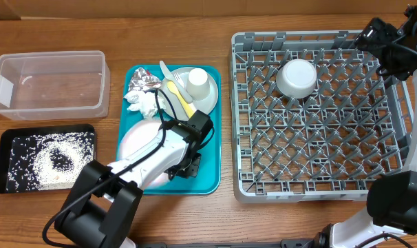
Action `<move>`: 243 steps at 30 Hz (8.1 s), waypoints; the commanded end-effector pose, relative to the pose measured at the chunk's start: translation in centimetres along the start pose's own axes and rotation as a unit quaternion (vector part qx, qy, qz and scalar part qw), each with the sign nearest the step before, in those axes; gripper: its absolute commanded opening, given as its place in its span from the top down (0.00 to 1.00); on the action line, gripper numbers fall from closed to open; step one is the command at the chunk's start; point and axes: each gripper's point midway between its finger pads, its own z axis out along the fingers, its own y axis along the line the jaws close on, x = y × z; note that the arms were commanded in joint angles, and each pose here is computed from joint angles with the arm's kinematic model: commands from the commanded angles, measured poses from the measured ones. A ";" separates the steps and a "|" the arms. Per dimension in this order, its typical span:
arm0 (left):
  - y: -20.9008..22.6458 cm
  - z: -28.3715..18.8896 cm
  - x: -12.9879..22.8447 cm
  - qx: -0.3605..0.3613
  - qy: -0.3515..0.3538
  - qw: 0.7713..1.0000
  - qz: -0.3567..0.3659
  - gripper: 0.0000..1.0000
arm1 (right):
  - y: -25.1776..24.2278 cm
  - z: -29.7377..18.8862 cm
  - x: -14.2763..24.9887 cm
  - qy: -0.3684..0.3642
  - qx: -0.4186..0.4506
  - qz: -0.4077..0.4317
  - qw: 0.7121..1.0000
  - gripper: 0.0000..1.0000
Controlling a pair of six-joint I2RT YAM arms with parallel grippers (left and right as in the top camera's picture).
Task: Sort waste into correct bins and load items into the dishwasher rack
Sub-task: 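Grasp the white plate rim with the left gripper and lift it, then carry the white plate with the left gripper over the black tray, then tilt the plate with the left gripper, dumping the brown food onto the black tray, then lower the white plate onto the teal tray and open the left gripper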
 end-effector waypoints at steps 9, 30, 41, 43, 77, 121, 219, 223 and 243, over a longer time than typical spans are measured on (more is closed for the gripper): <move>-0.1 -0.5 1.1 0.008 0.019 1.000 -0.008 0.96 | 0.3 -1.8 -0.8 -0.025 -0.004 0.000 1.000 0.00; -0.3 -8.9 -1.8 0.023 -0.012 0.999 -0.044 0.96 | 0.3 -1.8 -0.8 -0.025 -0.004 0.000 1.000 0.00; 2.8 -16.2 -1.2 0.071 -0.114 0.984 -0.115 0.96 | 0.3 -1.8 -0.8 -0.024 -0.004 0.000 1.000 0.00; 4.1 -17.1 -0.9 0.075 -0.128 0.979 -0.136 0.96 | 0.3 -1.8 -0.8 -0.025 -0.004 0.000 1.000 0.00; 20.9 -18.3 0.6 0.144 -0.187 0.889 -0.392 0.96 | 0.3 -1.8 -0.8 -0.025 -0.004 0.000 1.000 0.00; 29.7 -19.7 -1.5 0.261 -0.348 0.824 -0.363 0.96 | 0.3 -1.8 -0.8 -0.024 -0.004 0.000 1.000 0.00; -1.4 -11.7 -4.3 0.106 -0.037 0.991 -0.077 0.96 | 0.3 -1.8 -0.8 -0.025 -0.004 0.000 1.000 0.00; -2.3 -11.8 -4.0 0.095 -0.044 0.993 -0.057 0.96 | 0.3 -1.8 -0.8 -0.024 -0.004 0.000 1.000 0.00; -3.0 -11.3 -3.0 0.091 -0.029 0.994 -0.056 0.89 | 0.3 -1.8 -0.8 -0.025 -0.004 0.000 1.000 0.00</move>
